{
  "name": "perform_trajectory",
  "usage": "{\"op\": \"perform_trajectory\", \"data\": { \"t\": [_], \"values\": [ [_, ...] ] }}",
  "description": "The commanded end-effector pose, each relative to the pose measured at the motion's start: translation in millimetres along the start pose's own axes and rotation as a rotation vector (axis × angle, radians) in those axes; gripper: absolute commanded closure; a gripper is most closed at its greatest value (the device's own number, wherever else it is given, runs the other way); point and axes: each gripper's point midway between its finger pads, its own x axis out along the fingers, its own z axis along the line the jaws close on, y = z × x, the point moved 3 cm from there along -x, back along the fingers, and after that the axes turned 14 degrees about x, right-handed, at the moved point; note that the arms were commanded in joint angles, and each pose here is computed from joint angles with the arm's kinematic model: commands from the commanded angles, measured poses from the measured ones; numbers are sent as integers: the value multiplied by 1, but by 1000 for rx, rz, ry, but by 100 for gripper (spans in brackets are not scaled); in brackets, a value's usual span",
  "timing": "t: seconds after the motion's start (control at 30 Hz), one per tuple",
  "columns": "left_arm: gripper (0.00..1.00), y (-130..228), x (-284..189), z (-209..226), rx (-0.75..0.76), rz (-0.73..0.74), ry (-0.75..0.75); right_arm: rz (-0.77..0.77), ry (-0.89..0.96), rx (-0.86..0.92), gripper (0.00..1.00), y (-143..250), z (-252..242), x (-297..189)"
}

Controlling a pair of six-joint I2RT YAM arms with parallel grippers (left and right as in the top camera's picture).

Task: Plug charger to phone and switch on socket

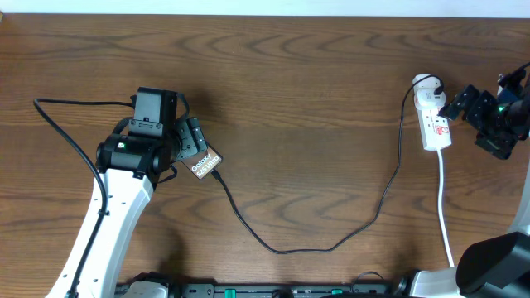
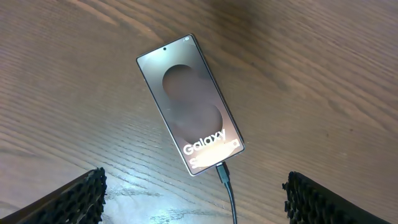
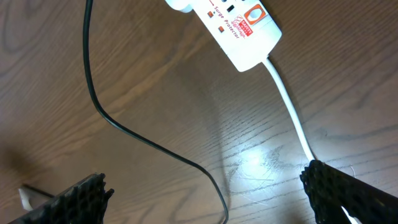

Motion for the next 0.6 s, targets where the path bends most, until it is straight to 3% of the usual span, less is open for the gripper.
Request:
{"op": "perform_trajectory", "data": {
  "t": [0.0, 0.57],
  "values": [
    [10, -4, -5, 1, -3, -22, -14, 0, 0, 9, 1, 2, 0, -1],
    [10, 11, -64, 17, -24, -228, -10, 0, 0, 9, 1, 2, 0, -1]
  ]
}}
